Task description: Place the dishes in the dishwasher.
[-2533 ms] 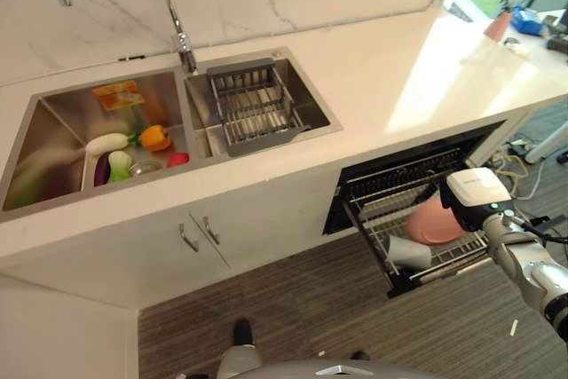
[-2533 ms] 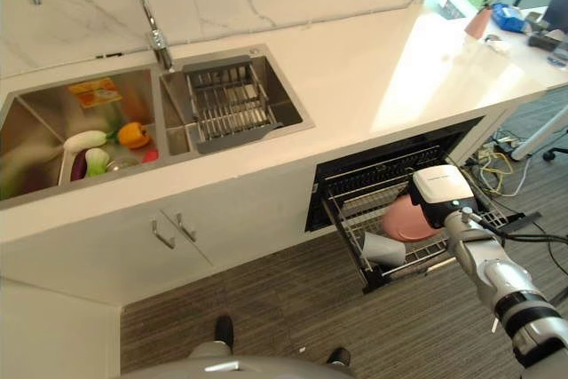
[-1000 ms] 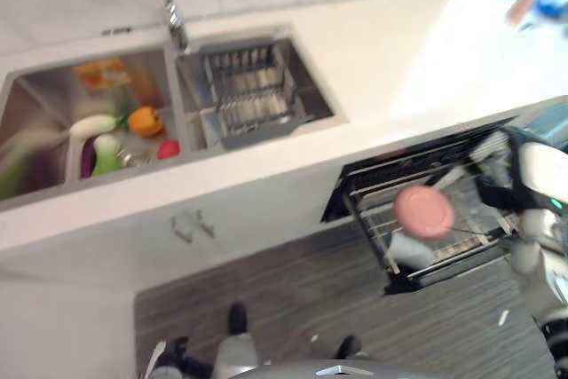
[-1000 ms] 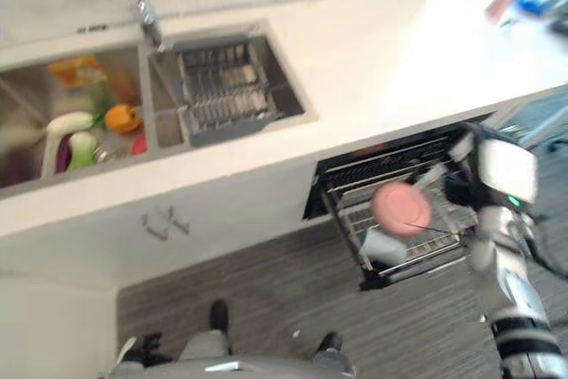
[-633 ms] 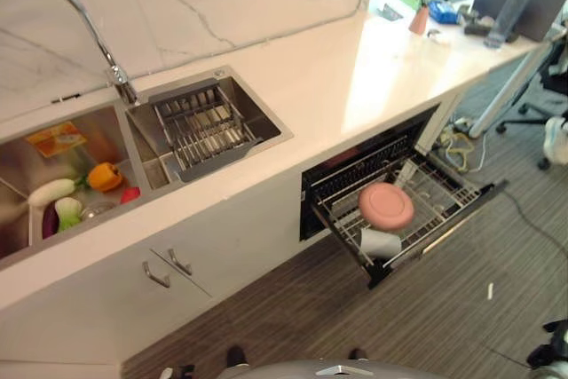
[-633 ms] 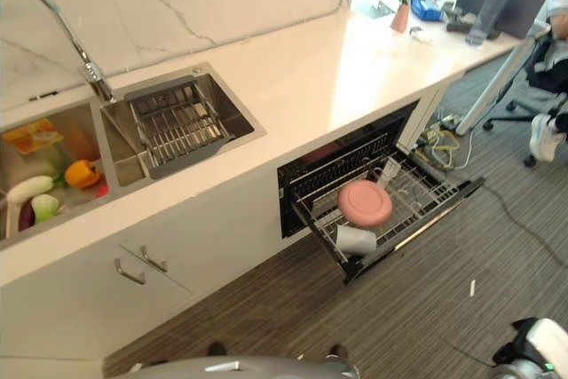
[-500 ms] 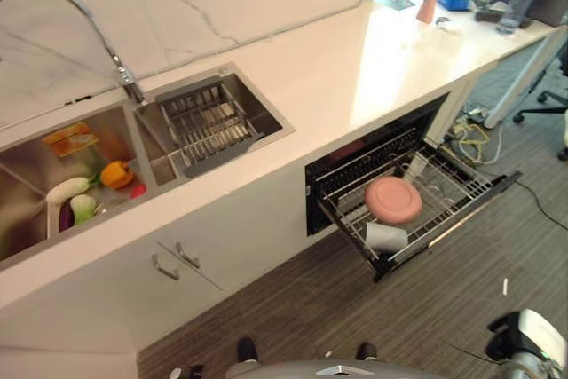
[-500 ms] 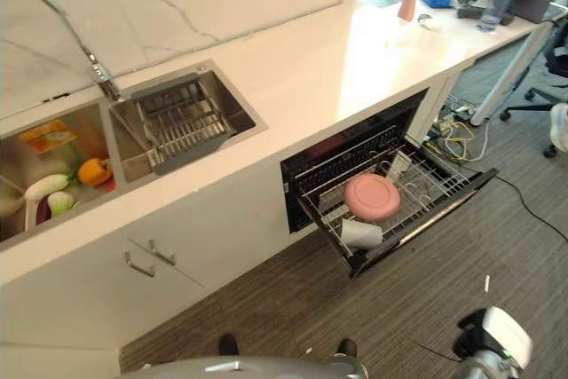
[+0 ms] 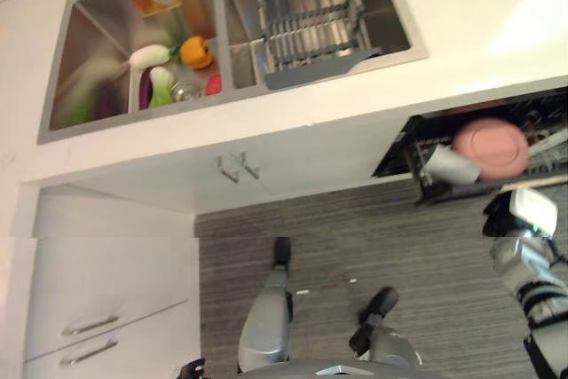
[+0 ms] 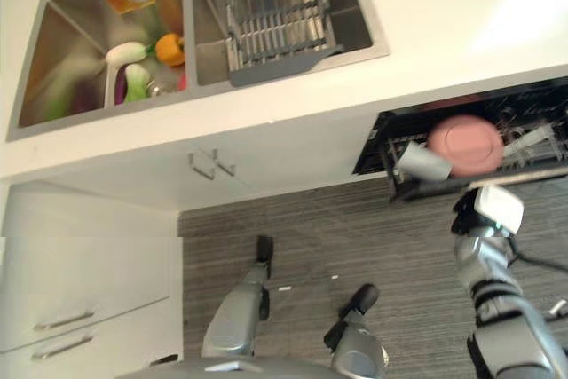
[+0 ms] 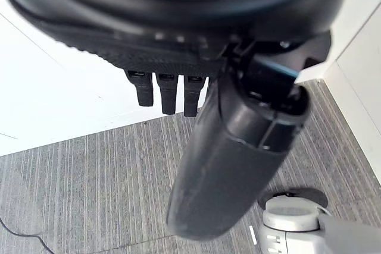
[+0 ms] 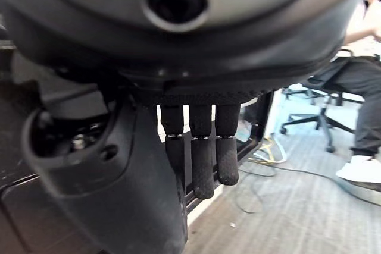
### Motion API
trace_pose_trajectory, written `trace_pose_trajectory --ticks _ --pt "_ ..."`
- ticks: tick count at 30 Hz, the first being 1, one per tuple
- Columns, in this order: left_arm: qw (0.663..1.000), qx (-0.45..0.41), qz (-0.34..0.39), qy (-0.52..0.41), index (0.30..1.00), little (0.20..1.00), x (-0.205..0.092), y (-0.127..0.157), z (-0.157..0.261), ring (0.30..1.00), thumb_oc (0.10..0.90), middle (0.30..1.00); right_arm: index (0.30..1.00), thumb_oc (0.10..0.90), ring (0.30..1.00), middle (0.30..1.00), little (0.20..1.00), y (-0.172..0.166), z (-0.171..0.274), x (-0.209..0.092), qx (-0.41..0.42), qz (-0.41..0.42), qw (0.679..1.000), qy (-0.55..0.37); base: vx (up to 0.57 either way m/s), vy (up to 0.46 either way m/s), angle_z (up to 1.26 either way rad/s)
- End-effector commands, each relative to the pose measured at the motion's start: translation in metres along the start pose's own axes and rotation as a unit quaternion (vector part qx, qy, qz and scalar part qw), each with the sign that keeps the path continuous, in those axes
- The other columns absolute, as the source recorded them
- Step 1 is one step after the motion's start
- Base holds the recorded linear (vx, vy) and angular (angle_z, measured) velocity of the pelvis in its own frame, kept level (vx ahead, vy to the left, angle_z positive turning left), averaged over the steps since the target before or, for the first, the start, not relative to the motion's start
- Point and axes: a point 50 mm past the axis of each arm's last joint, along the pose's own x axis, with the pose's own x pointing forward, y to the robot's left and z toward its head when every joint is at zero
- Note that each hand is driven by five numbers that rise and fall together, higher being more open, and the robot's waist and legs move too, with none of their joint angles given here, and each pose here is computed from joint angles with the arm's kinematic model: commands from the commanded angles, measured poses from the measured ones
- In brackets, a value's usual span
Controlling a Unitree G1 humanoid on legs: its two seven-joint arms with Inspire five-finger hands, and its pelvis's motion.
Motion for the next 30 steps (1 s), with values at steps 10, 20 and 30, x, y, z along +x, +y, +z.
trace_pose_trajectory --ticks 10,20,30 --pt "0.995 0.049 0.029 -0.084 0.9 0.9 0.011 0.029 0.048 0.9 0.8 0.9 0.686 0.657 0.686 0.686 0.686 -0.183 0.11 0.052 0.039 -0.272 0.942 -0.192 -0.04 -0.016 0.16" --pt "0.995 -0.035 -0.005 -0.09 0.9 0.9 0.011 0.016 0.063 0.9 0.8 0.9 0.9 0.8 0.9 0.9 0.9 -0.034 0.094 0.015 0.169 -0.052 0.977 -0.122 0.01 -0.003 0.04" --pt "0.999 -0.031 -0.01 0.011 0.9 0.9 0.012 0.028 0.016 0.9 0.8 0.9 0.9 0.8 0.9 0.9 0.9 0.13 -0.005 -0.141 0.246 0.249 0.931 0.104 0.11 0.014 0.04"
